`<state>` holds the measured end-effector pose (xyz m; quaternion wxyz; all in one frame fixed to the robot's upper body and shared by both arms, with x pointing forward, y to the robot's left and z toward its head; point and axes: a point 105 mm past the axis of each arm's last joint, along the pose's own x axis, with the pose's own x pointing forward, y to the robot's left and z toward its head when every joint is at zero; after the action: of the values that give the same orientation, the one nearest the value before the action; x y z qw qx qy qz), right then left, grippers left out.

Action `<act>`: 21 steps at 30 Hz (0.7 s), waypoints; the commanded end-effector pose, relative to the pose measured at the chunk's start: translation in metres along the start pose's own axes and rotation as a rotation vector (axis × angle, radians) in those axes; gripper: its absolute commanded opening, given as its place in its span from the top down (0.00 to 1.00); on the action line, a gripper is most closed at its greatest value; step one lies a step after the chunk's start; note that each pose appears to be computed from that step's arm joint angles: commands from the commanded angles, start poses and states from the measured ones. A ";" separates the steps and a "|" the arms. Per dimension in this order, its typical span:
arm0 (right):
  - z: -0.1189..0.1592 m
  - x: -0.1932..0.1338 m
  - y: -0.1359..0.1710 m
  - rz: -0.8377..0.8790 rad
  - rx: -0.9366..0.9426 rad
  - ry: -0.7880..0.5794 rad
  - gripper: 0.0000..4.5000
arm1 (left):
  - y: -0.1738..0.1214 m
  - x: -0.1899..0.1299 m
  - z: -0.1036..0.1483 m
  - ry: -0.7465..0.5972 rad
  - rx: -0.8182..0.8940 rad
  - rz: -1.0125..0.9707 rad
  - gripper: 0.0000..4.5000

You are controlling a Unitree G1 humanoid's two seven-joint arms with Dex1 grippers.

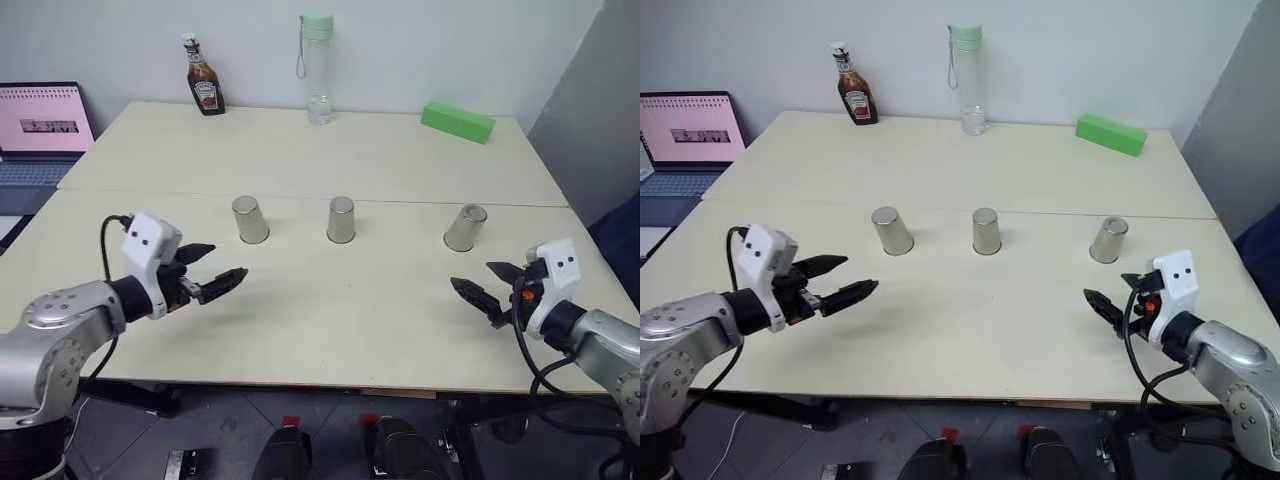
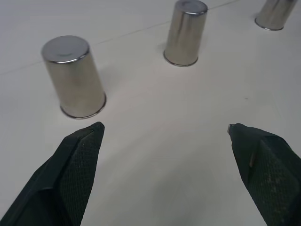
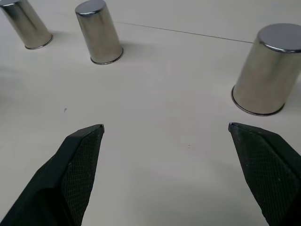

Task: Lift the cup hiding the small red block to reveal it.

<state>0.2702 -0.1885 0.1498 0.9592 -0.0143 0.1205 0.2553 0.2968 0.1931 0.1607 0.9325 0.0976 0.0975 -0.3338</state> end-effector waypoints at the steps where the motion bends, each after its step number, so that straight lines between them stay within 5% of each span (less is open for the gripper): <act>1: 0.014 -0.002 0.030 0.142 -0.088 -0.059 0.00 | -0.017 0.042 0.006 -0.069 0.099 -0.011 0.00; 9: 0.032 -0.003 0.067 0.327 -0.179 -0.167 0.00 | -0.006 0.132 0.026 -0.215 0.083 0.115 0.00; 21: 0.041 -0.004 0.068 0.258 -0.158 -0.228 0.00 | -0.012 0.189 0.033 -0.243 0.009 0.024 0.00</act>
<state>0.2463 -0.1295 0.1809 0.9215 -0.0421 0.0199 0.3855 0.4322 0.0663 0.1276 0.9433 0.0630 0.0136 -0.3257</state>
